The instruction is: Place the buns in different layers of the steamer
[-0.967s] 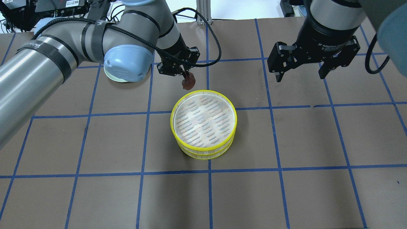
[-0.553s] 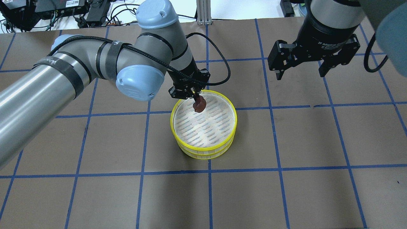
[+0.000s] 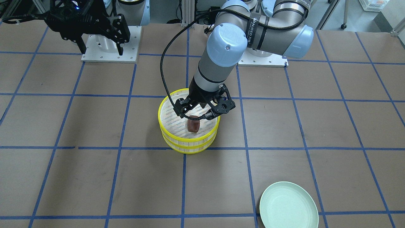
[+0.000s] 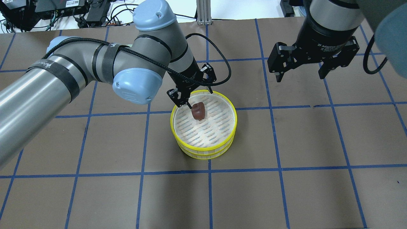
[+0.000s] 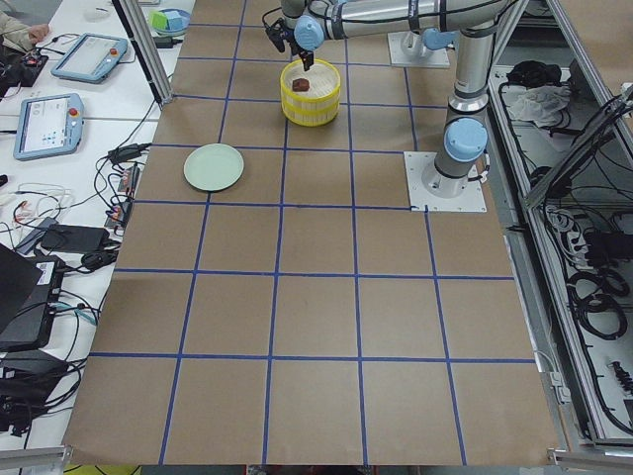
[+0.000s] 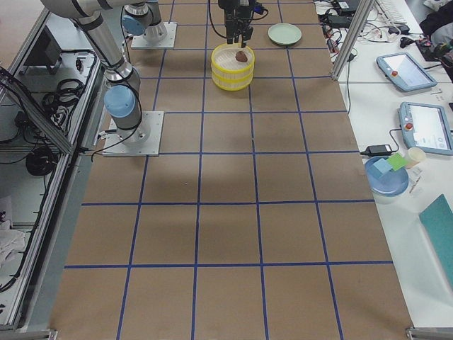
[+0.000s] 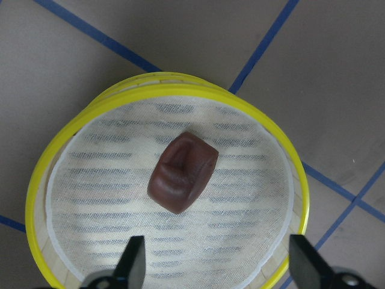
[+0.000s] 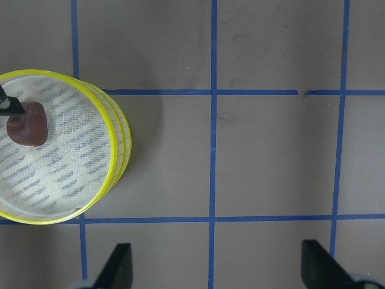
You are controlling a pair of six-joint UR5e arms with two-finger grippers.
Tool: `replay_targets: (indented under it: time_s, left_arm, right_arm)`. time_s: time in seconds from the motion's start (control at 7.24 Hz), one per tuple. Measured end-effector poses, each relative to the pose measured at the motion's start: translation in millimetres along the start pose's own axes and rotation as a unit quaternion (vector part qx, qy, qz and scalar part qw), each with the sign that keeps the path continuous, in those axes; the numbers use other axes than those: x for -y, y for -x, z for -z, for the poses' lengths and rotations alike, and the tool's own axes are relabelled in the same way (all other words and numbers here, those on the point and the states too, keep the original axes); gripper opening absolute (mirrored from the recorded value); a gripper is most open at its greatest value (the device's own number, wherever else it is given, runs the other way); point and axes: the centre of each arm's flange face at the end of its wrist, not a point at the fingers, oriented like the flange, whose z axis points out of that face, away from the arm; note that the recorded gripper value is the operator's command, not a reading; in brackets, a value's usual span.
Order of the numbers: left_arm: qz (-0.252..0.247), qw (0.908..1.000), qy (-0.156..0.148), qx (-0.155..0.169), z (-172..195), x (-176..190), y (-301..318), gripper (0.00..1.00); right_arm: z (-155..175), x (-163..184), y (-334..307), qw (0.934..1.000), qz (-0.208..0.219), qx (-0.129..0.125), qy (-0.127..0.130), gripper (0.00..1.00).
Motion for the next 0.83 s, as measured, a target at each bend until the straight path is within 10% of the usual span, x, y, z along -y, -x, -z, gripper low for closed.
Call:
replay_targets:
  time_s: [0.41, 0.83]
  left_arm:
    - [-0.113, 0.9928, -0.041, 0.003, 44, 65, 45, 1.0]
    - [-0.215, 0.9706, -0.053, 0.093, 116, 89, 99, 1.0]
  right_arm:
    - [0, 0, -1, 1.0, 0.0, -0.001, 0.0, 1.0]
    - [0, 0, -1, 1.0, 0.0, -0.002, 0.0, 1.0]
